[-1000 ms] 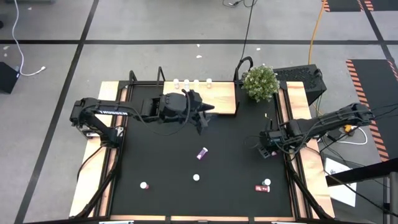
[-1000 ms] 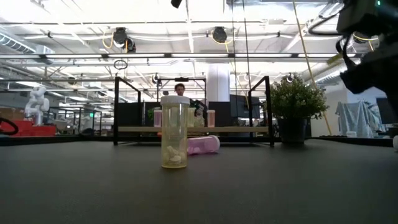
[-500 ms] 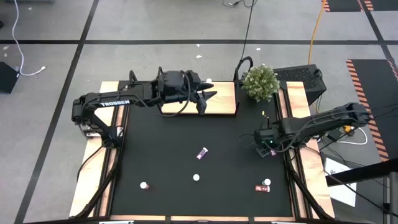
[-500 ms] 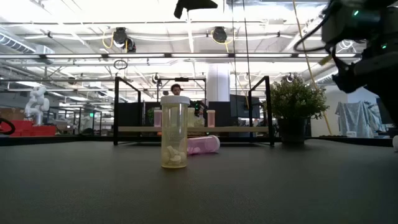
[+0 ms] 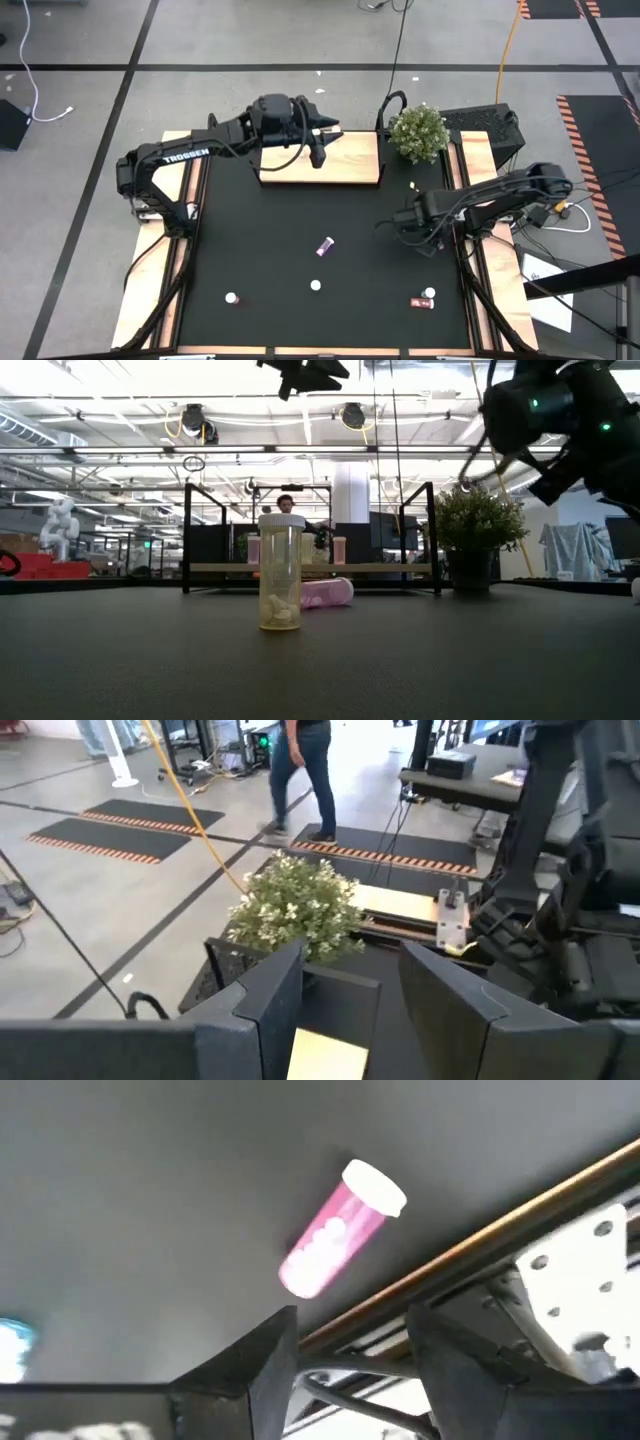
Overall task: Pick and place medicine bottles onto shelf by color
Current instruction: Put the right pink medicine bottle on the shelf aligned with the other pink medicine bottle
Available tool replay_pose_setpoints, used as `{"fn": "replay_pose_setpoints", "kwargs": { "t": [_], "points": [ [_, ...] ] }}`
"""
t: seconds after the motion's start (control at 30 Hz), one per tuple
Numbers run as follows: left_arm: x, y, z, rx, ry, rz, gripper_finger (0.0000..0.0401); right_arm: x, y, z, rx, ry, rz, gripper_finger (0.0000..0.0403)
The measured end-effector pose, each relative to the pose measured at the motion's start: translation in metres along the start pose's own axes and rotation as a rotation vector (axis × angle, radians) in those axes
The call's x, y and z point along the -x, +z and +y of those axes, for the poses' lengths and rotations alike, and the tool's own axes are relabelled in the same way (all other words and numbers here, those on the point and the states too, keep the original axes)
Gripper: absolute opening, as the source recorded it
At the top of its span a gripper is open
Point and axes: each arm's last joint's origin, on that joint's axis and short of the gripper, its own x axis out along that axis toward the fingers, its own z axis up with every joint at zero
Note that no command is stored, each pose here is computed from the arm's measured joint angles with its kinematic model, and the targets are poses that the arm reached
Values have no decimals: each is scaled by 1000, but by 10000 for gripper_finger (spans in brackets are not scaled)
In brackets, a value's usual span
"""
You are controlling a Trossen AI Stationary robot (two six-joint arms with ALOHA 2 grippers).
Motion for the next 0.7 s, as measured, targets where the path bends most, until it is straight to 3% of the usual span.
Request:
{"fn": "replay_pose_setpoints", "kwargs": {
  "t": [0.2,0.4,0.5,0.7],
  "points": [
    [0,-6,2,-39,1,58,168,-4,7,5,38,14,11,202],
    [0,-8,0,-53,-3,84,168,-20,9,0,-115,73,97,231],
    [0,-8,0,-33,-1,80,168,-21,14,4,-123,126,50,235],
    [0,-8,-2,38,1,79,168,-47,11,-3,-177,96,84,234]
  ]
}}
